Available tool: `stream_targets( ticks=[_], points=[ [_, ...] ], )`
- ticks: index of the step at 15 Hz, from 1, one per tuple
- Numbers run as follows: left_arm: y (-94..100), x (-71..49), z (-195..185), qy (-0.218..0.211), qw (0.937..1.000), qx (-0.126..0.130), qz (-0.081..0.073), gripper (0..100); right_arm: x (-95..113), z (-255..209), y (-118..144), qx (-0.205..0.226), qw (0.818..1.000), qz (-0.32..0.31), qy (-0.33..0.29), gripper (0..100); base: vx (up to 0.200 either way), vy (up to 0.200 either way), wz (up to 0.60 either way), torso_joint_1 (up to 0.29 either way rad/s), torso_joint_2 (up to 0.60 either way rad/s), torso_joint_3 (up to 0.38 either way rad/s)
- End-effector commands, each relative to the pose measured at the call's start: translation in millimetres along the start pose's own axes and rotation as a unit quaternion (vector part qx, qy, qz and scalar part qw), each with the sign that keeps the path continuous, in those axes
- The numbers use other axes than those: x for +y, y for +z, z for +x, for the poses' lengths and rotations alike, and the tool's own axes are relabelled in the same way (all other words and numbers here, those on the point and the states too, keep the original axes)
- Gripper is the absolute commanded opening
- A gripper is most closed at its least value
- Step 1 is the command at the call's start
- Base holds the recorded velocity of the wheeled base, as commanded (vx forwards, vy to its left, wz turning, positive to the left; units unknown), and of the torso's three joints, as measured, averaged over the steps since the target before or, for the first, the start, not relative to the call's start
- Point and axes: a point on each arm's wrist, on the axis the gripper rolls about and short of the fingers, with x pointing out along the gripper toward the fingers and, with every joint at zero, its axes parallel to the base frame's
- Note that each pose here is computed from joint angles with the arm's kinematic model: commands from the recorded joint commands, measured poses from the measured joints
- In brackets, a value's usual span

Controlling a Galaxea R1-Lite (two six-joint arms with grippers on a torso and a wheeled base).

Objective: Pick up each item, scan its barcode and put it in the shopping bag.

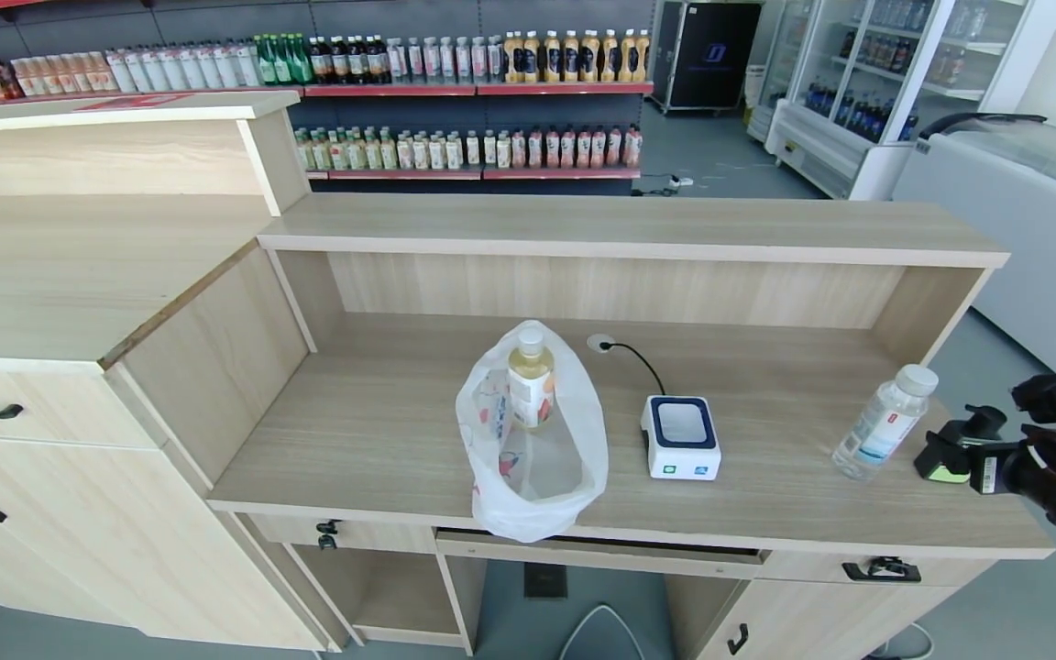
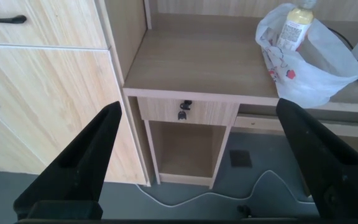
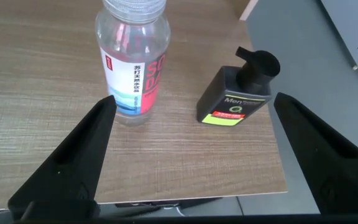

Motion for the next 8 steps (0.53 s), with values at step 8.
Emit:
stream_targets(
  ticks=[8],
  points=[
    [0.0, 0.0, 0, 0.000, 1.0000, 0.000, 0.000, 100, 4, 32, -13, -0.008, 1.000, 0.006, 0.000, 100, 0.000, 0.000, 0.00, 0.000, 0.00, 0.000]
  ],
)
